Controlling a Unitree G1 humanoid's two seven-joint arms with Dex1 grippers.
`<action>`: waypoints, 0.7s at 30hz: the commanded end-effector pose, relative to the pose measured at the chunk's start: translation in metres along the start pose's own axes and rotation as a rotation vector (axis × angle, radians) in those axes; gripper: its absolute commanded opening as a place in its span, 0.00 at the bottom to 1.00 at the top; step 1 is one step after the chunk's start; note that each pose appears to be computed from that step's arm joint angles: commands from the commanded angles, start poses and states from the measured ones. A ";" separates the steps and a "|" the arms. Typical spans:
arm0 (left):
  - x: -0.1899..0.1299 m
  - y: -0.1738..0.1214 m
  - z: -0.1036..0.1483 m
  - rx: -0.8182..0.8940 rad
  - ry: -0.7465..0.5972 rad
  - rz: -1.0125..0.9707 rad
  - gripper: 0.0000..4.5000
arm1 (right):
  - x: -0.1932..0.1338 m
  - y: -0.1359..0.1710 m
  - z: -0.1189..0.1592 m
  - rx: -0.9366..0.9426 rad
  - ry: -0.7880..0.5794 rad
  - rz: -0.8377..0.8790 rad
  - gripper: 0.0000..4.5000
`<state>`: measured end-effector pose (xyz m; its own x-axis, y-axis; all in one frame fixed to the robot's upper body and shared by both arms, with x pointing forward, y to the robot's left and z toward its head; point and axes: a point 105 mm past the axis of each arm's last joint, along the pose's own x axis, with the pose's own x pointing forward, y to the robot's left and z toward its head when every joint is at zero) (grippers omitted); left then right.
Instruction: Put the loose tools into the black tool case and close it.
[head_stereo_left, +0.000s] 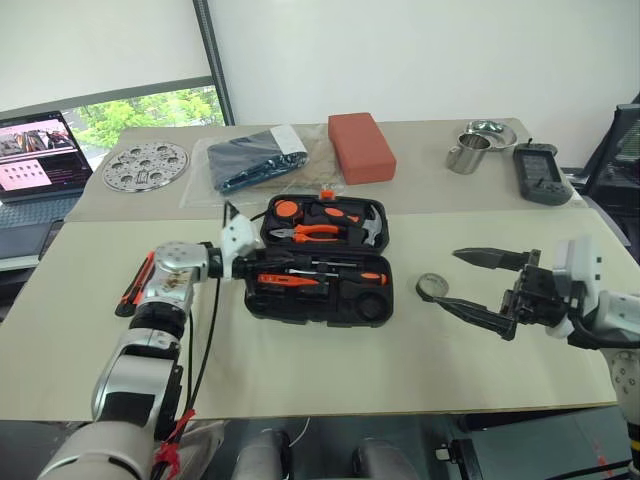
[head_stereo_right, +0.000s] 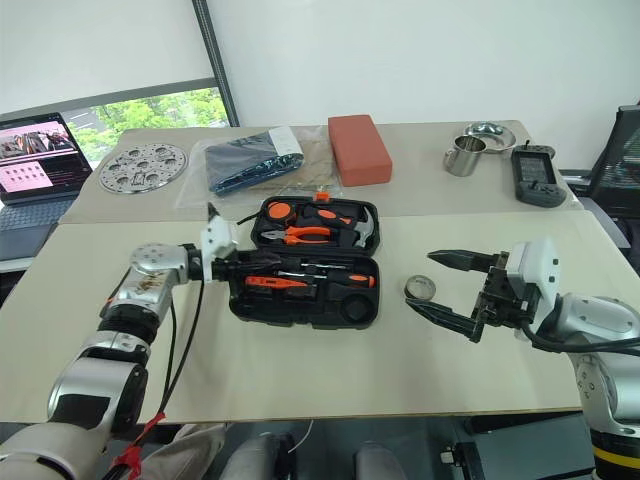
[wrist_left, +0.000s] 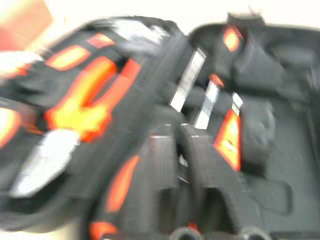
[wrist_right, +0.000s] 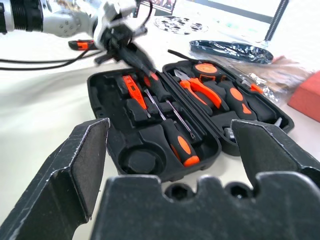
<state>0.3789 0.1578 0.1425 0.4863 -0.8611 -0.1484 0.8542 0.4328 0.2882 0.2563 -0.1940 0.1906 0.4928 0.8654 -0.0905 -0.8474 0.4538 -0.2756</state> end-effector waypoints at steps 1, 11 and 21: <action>-0.033 0.019 0.028 -0.006 -0.065 0.203 0.52 | 0.006 0.000 0.009 -0.025 -0.042 0.037 1.00; -0.145 0.032 -0.004 -0.059 0.188 0.756 0.99 | 0.039 0.004 0.021 -0.035 -0.125 0.132 1.00; -0.189 0.025 -0.053 -0.104 0.393 0.917 0.99 | 0.048 0.003 0.021 -0.031 -0.147 0.159 1.00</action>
<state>0.3180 0.3348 0.1128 0.9620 -0.0823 -0.2604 0.1667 0.9323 0.3211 0.2759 -0.1479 0.1949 0.3264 0.9451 -0.0169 -0.9173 0.3124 -0.2470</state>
